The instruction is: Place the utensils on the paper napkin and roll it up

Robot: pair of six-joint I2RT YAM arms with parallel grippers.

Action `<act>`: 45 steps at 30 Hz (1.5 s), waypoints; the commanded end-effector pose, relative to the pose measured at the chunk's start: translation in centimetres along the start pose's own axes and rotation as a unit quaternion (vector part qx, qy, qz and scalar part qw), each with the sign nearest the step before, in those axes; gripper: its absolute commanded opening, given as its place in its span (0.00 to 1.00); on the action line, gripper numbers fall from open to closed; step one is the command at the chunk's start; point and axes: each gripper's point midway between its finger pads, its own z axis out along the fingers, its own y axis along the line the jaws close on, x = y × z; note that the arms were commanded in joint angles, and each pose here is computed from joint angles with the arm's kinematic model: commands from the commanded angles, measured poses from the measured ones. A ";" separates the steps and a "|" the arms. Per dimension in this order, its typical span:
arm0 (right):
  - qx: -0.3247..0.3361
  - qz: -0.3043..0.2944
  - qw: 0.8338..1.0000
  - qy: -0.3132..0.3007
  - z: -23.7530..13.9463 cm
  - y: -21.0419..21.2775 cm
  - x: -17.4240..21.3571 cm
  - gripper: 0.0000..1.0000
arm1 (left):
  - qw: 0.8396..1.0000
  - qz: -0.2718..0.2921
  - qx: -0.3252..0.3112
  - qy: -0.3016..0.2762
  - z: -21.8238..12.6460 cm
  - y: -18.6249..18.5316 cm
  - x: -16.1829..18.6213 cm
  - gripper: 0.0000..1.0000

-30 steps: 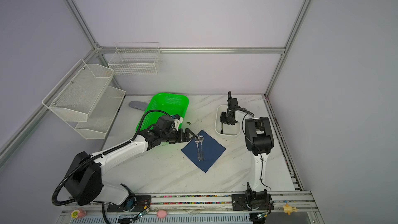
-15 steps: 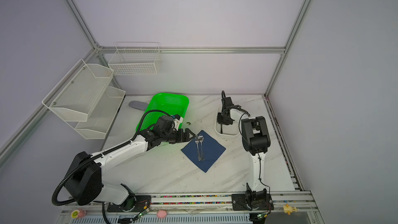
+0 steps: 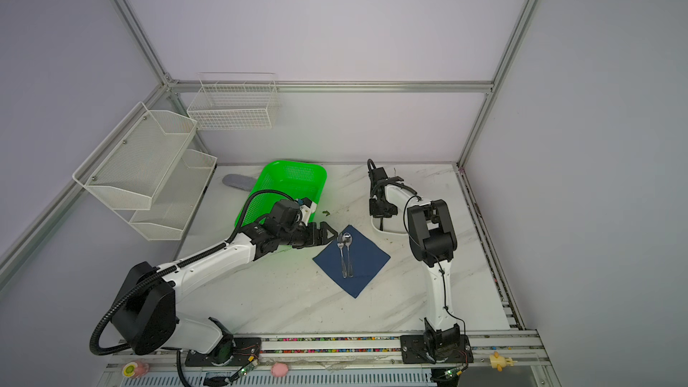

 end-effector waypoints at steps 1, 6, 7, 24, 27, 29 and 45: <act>0.036 -0.015 0.989 0.146 3.2 -1.8 7.6 0.24 | 0.999 0.026 0.028 -0.019 -1.2 -2.2 -1.5 0.94; 0.019 -0.020 0.984 0.178 4.2 -1.3 8.8 0.25 | 0.999 0.027 0.028 -0.017 -1.1 -2.2 -1.4 0.94; 0.019 -0.025 0.982 0.189 4.4 -1.4 9.3 0.25 | 0.999 0.027 0.029 -0.017 -1.1 -2.2 -1.4 0.94; 0.023 -0.056 0.994 0.097 -0.7 -4.6 2.1 0.09 | 0.999 0.027 0.029 -0.011 -0.8 -2.1 -1.3 0.93; 0.024 -0.052 0.990 0.129 -0.7 -5.6 2.5 0.09 | 0.999 0.031 0.031 -0.014 -0.9 -2.3 -1.5 0.94; 0.030 -0.053 0.989 0.134 -0.4 -6.1 2.5 0.09 | 0.999 0.034 0.031 -0.013 -1.0 -2.4 -1.4 0.94; 0.025 -0.048 0.982 0.184 2.1 -6.6 5.1 0.18 | 0.998 0.049 0.031 0.004 -0.6 -2.0 -0.6 0.94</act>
